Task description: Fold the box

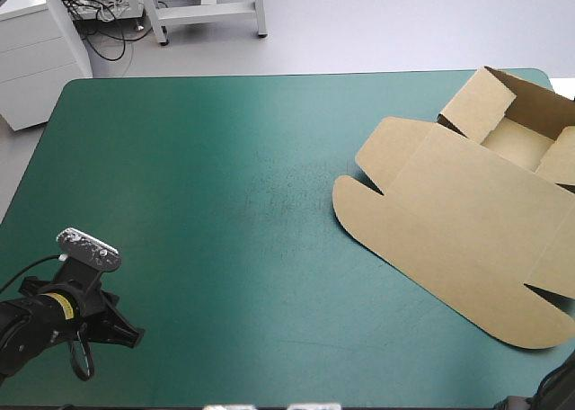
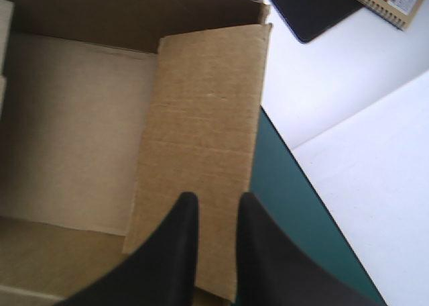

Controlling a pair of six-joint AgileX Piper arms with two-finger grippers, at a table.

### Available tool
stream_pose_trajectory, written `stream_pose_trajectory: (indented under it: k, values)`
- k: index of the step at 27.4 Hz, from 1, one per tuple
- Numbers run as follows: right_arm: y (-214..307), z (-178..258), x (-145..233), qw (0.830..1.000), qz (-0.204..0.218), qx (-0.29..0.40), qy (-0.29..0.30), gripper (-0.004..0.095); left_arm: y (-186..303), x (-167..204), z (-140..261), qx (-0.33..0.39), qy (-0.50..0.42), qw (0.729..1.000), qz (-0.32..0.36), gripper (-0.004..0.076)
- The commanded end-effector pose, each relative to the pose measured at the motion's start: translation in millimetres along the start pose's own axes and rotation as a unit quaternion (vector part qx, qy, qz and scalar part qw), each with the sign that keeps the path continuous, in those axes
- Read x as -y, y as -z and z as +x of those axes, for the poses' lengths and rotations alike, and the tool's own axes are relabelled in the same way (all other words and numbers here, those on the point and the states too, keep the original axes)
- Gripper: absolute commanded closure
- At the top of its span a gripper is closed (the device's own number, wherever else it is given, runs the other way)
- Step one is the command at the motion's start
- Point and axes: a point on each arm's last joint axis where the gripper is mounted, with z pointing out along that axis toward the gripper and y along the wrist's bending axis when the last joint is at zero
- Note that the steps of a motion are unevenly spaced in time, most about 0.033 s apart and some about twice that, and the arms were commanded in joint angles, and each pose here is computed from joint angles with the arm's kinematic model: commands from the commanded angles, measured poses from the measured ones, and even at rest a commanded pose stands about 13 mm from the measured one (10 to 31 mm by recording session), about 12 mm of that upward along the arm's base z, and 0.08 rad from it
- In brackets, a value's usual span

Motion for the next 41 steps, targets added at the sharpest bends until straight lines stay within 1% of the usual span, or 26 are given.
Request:
stream_pose_trajectory:
  k: [1,2,3,4,5,10,11,12,15,18,21,25,28,32,37,41]
  values:
    - [53,-2,-7,0.996,-0.056,0.060,0.023,0.0916,6,0,0,-0.006,0.007,1.000,0.000,0.0756]
    - [57,-2,-11,0.995,-0.076,0.062,0.020,0.0916,6,0,0,-0.007,0.012,1.000,0.000,0.0756]
    - [63,-1,-18,0.992,-0.106,0.067,0.016,0.0916,6,0,0,-0.007,0.023,1.000,0.001,0.0756]
    - [68,0,-24,0.990,-0.122,0.071,0.016,0.0916,6,0,0,-0.007,0.028,1.000,0.002,0.0756]
    - [80,3,-38,0.985,-0.153,0.078,0.023,0.0916,6,1,0,-0.007,0.031,0.999,0.006,0.0756]
    - [104,20,-85,0.972,-0.208,0.078,0.072,0.0916,6,1,-4,0.015,0.032,0.999,0.006,0.0756]
    - [107,26,-97,0.969,-0.219,0.073,0.086,0.0916,6,1,-5,0.020,0.032,0.999,0.006,0.0756]
    - [117,40,-118,0.962,-0.240,0.064,0.112,0.0916,6,0,-6,0.025,0.032,0.999,0.006,0.0756]
    - [129,60,-139,0.952,-0.263,0.053,0.145,0.0916,6,0,-6,0.026,0.032,0.999,0.006,0.0756]
    - [144,79,-149,0.941,-0.264,0.060,0.200,0.0916,6,0,-6,0.024,0.032,0.999,0.006,0.0756]
    - [156,99,-152,0.937,-0.256,0.059,0.231,0.0916,6,0,-4,0.017,0.031,0.999,0.003,0.0756]
    - [162,128,-141,0.936,-0.231,0.049,0.259,0.0916,4,3,-1,0.019,0.041,0.999,0.015,0.0756]
    - [161,153,-127,0.932,-0.222,0.039,0.285,0.0916,5,4,7,0.029,0.043,0.999,0.016,0.0756]
    - [153,187,-110,0.927,-0.218,0.027,0.303,0.0916,2,5,26,0.037,0.045,0.998,0.013,0.0756]
    - [136,234,-91,0.929,-0.212,-0.005,0.304,0.0916,-7,11,49,0.039,0.064,0.997,0.031,0.0756]
    - [118,270,-78,0.930,-0.217,-0.011,0.297,0.0916,-15,15,63,0.051,0.071,0.995,0.040,0.0756]
